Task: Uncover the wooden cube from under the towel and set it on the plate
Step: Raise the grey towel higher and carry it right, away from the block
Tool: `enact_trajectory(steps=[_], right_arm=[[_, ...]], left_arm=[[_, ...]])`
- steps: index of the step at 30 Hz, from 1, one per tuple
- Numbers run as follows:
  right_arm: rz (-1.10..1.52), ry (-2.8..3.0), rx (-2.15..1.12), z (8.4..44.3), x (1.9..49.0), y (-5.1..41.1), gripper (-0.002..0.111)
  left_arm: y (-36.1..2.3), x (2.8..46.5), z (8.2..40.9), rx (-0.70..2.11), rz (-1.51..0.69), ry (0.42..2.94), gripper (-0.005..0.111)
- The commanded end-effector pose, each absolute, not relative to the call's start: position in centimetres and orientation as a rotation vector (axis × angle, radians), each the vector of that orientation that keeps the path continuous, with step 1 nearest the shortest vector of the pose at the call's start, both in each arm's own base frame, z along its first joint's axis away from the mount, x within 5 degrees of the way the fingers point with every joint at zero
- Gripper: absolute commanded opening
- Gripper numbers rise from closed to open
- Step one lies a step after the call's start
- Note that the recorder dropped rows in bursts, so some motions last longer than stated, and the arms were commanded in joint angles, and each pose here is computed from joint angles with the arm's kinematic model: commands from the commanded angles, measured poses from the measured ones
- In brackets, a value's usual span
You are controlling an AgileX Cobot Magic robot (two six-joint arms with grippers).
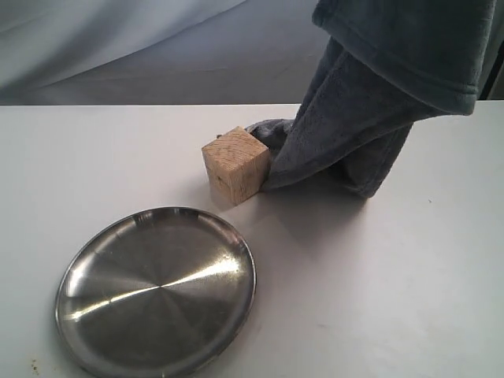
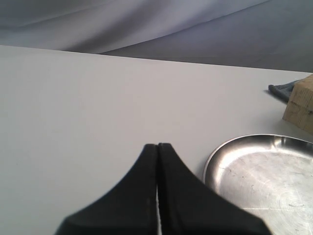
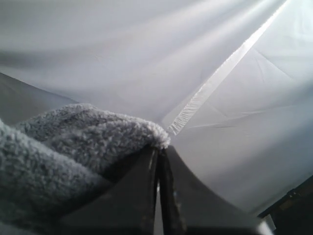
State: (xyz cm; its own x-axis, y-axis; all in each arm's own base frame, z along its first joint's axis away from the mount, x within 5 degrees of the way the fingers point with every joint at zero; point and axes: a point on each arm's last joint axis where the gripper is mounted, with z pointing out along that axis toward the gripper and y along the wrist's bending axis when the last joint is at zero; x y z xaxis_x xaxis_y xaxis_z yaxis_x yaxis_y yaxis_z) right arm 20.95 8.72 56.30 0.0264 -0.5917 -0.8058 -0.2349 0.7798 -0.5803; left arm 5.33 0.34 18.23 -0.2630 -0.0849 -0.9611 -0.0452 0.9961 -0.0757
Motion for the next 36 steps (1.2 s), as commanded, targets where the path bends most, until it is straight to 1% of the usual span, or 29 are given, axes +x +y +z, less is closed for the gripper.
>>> enact_trajectory(steps=[1, 4, 5, 7, 10, 14, 22, 28, 36], right_arm=[[-0.361, 1.469, -0.663, 57.4, 20.5, 8.2, 0.000], [-0.482, 1.427, -0.658, 57.8, 20.6, 7.6, 0.000], [-0.562, 1.407, -0.629, 58.3, 20.3, 6.9, 0.000], [-0.603, 1.385, -0.544, 59.0, 19.5, 5.9, 0.000], [-0.584, 1.361, -0.511, 59.7, 18.1, 5.1, 0.000], [-0.492, 1.368, -0.496, 60.0, 16.5, 4.6, 0.000], [-0.550, 1.273, -0.504, 61.0, 15.4, 4.1, 0.000], [-0.435, 1.192, -0.484, 61.8, 13.8, 4.0, 0.000], [-0.340, 1.118, -0.472, 62.5, 12.9, 4.3, 0.000]], left_arm=[[0.3, 5.3, 18.2, -0.095, -0.047, 1.832, 0.000], [0.3, 5.3, 18.2, -0.095, -0.047, 1.832, 0.000], [0.3, 5.3, 18.2, -0.095, -0.047, 1.832, 0.000], [0.3, 5.3, 18.2, -0.095, -0.047, 1.832, 0.000], [0.3, 5.3, 18.2, -0.095, -0.047, 1.832, 0.000], [0.3, 5.3, 18.2, -0.095, -0.047, 1.832, 0.000], [0.3, 5.3, 18.2, -0.095, -0.047, 1.832, 0.000], [0.3, 5.3, 18.2, -0.095, -0.047, 1.832, 0.000], [0.3, 5.3, 18.2, -0.095, -0.047, 1.832, 0.000]])
